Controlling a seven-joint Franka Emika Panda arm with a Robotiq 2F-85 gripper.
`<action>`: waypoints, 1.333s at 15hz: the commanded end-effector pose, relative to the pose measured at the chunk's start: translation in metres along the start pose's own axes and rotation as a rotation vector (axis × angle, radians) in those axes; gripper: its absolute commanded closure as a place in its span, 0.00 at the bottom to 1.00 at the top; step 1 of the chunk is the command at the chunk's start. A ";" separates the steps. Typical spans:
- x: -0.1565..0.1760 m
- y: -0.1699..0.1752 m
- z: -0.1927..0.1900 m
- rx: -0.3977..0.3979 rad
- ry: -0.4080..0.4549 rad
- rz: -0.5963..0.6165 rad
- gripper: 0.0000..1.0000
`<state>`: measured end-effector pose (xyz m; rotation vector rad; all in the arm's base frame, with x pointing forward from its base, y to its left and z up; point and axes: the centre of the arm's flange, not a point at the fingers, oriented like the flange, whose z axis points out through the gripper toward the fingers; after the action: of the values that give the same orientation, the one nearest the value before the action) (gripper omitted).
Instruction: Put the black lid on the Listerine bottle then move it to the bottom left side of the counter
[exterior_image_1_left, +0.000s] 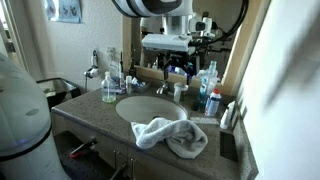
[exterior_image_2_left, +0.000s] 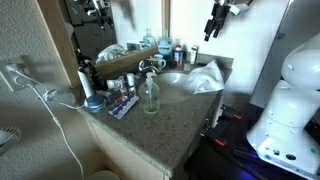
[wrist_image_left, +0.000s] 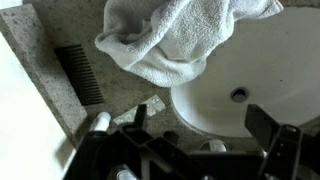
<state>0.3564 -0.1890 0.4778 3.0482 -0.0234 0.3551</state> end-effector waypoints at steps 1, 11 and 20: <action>0.000 0.000 0.000 0.000 0.000 0.000 0.00; 0.073 0.017 0.024 -0.028 0.016 -0.006 0.00; 0.186 0.005 0.127 -0.045 0.013 -0.031 0.00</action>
<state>0.5178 -0.1931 0.4195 3.0132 -0.0049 0.3638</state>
